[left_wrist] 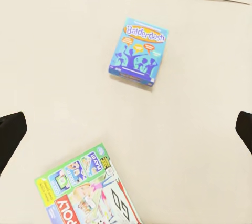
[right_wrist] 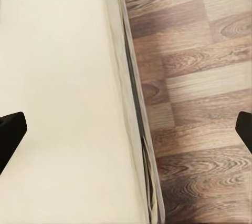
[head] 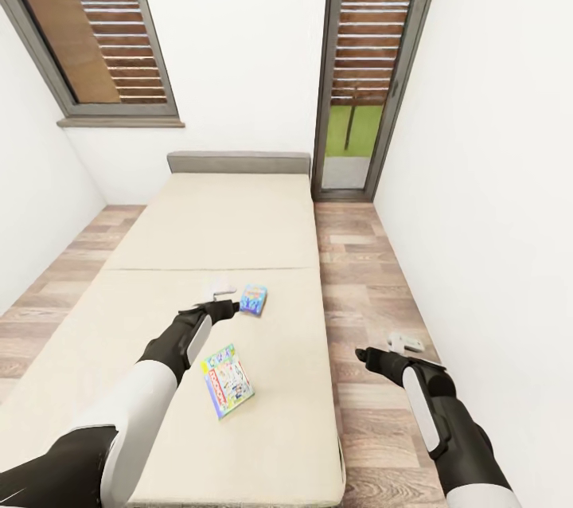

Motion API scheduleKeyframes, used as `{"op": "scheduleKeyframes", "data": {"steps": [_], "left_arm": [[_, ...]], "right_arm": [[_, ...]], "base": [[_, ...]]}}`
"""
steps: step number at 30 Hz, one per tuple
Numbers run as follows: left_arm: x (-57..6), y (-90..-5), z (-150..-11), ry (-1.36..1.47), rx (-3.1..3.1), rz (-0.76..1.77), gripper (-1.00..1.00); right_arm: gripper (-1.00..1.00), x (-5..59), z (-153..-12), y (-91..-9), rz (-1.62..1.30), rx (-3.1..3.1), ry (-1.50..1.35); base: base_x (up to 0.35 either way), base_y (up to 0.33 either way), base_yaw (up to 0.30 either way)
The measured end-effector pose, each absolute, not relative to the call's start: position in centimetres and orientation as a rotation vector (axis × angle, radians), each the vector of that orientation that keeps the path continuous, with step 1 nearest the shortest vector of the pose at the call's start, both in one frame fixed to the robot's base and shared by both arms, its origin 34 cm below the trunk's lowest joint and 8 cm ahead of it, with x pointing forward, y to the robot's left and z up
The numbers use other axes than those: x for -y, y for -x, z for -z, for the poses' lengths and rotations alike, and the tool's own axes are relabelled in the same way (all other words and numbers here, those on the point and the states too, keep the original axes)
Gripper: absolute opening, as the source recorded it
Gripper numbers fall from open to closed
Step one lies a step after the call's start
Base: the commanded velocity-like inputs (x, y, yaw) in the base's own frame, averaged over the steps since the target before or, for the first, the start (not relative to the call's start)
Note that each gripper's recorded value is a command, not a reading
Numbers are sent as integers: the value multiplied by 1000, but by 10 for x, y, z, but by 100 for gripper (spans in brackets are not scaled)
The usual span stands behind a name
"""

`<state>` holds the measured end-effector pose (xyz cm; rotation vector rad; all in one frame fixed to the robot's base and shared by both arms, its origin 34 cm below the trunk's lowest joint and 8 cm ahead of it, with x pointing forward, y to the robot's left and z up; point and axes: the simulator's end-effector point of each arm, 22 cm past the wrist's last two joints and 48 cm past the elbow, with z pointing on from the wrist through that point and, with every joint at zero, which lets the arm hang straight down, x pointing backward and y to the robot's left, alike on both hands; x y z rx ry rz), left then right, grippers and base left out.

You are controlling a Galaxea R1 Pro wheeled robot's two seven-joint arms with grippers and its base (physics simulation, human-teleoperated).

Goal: Put all the toys in the child's room - the three board games (two on the bed and one on the table), the two jigsaw puzzles on the table, and the tennis ball on the table - inside the toy box on the table in the child's room.

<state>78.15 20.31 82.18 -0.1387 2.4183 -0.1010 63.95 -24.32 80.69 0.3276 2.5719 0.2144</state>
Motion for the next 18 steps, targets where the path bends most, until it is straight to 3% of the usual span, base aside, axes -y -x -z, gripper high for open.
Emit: {"op": "scheduleKeyframes", "data": {"steps": [18], "left_arm": [[-204, -781, -806, 143, -2418, 96, 100]], "right_arm": [[100, 243, -774, -631, -210, -2642, -345]], "base": [[0, 0, 0]]}}
